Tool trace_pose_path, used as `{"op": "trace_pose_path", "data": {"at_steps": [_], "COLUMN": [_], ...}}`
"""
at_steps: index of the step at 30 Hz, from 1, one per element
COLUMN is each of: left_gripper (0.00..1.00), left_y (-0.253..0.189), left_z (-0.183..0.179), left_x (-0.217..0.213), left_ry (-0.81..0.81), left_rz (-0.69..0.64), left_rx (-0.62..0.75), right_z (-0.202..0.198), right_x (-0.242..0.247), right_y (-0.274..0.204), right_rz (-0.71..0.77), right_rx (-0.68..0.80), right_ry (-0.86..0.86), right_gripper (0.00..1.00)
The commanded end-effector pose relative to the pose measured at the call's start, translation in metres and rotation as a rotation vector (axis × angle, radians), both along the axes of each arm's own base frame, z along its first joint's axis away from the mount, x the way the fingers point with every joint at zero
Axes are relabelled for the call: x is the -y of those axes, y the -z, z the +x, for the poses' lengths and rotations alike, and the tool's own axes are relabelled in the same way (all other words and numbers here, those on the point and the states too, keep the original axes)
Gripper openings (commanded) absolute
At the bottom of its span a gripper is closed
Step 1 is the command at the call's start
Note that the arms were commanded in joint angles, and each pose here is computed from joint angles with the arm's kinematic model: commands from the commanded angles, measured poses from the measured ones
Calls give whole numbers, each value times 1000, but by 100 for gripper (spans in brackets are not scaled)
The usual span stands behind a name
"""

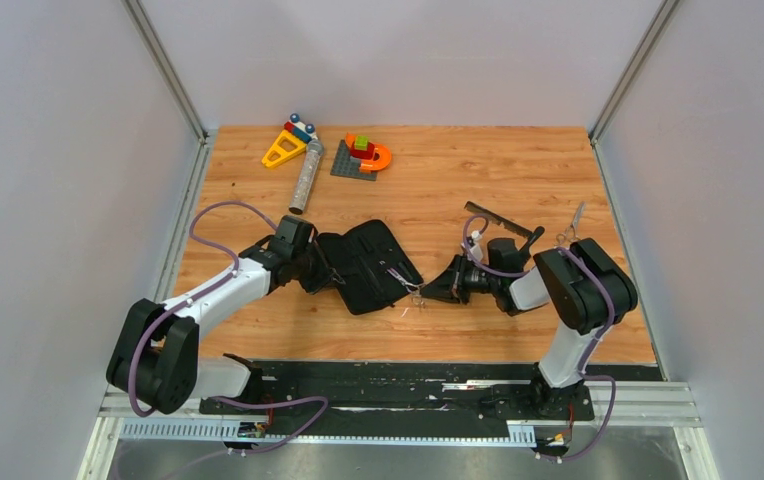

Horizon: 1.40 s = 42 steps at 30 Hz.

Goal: Sort the hair-cutting tools
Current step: Place the scissors in the hairdressing tool bag.

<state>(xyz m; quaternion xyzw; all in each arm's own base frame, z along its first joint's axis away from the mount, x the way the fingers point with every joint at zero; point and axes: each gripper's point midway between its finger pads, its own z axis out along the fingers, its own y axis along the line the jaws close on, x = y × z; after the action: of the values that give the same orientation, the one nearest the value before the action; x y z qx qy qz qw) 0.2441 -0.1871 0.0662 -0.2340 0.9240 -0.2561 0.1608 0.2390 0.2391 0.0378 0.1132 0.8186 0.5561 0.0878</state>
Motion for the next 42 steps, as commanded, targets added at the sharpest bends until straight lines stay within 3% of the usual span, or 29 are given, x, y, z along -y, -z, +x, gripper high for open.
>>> {"op": "trace_pose_path", "data": {"at_steps": [1, 10, 18, 42], "left_gripper": [0, 0, 0, 0], "left_y": [4, 3, 2, 1], "left_z": [-7, -9, -9, -11], "left_x": [-1, 0, -2, 1], "left_ry": [7, 18, 4, 17], "left_rz": [-2, -8, -5, -21], "left_rx": [-24, -24, -17, -14], "right_z": [23, 33, 39, 51], "right_x": [-11, -25, -23, -41], "right_y": [-10, -2, 4, -8], "right_rz": [32, 22, -9, -19], "right_rx": [85, 109, 92, 143], "right_ry": [35, 30, 80, 65], "right_gripper": [0, 0, 7, 2]}}
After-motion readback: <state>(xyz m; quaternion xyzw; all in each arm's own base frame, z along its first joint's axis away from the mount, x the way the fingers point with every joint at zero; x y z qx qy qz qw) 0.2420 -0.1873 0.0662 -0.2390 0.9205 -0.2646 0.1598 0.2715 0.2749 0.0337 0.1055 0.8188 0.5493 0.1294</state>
